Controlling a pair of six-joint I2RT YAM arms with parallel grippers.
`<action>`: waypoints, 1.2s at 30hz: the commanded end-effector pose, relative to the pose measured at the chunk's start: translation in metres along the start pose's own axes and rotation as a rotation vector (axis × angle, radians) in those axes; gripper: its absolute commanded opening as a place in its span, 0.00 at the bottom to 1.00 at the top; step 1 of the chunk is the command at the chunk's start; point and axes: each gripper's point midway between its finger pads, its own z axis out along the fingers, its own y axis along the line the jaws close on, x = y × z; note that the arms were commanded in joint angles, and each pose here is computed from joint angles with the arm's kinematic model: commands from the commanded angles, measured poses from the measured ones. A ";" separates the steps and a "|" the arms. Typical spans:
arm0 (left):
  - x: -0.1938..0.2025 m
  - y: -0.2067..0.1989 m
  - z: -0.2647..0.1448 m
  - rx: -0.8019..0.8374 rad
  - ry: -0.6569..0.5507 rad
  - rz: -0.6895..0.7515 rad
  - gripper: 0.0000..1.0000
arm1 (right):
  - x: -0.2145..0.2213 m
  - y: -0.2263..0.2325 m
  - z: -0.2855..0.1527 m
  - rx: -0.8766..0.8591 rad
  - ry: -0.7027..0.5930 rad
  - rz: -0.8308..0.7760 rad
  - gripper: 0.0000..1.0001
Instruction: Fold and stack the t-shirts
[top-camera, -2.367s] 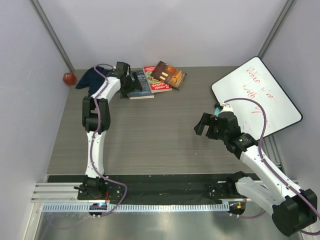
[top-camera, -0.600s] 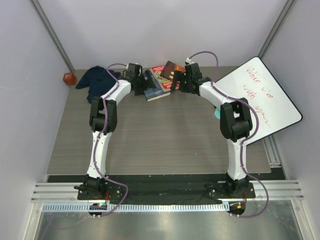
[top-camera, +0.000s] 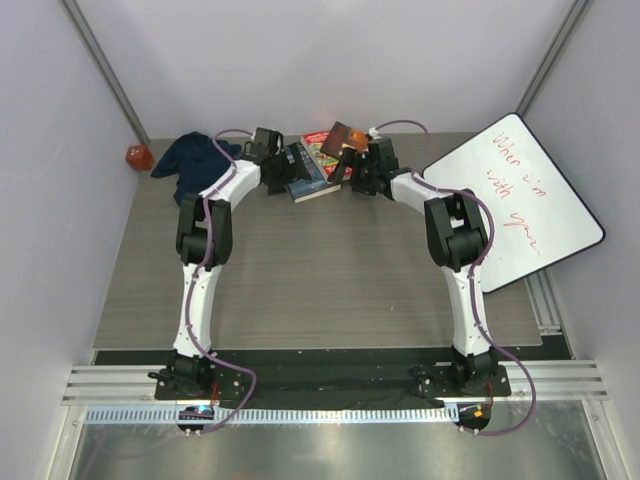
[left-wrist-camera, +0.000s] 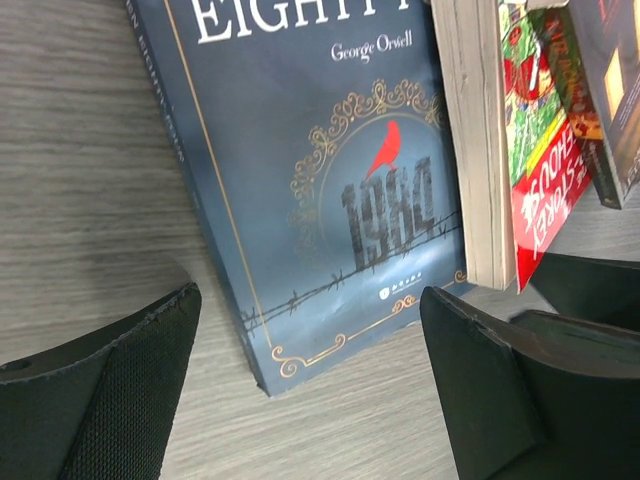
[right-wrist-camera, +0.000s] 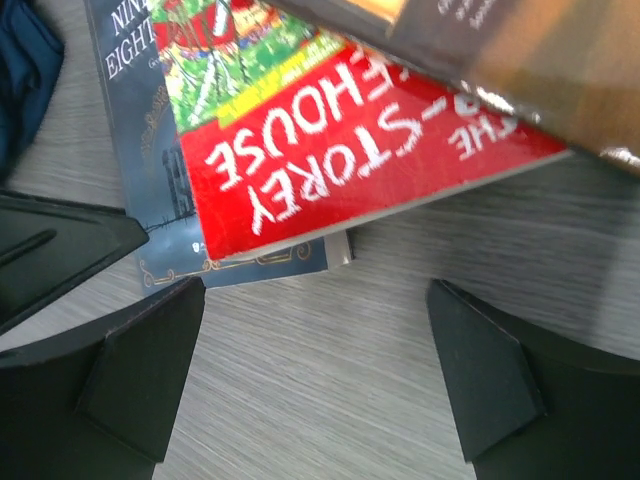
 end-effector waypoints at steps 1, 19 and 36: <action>0.046 0.038 -0.006 -0.127 0.152 -0.007 0.92 | -0.003 0.014 -0.003 -0.082 -0.092 0.131 1.00; 0.025 0.031 -0.040 -0.139 0.093 0.051 0.92 | 0.010 0.016 0.031 0.062 -0.280 0.394 0.89; 0.029 0.030 -0.063 -0.128 0.090 0.068 0.93 | -0.021 -0.054 0.030 0.297 -0.417 0.358 0.88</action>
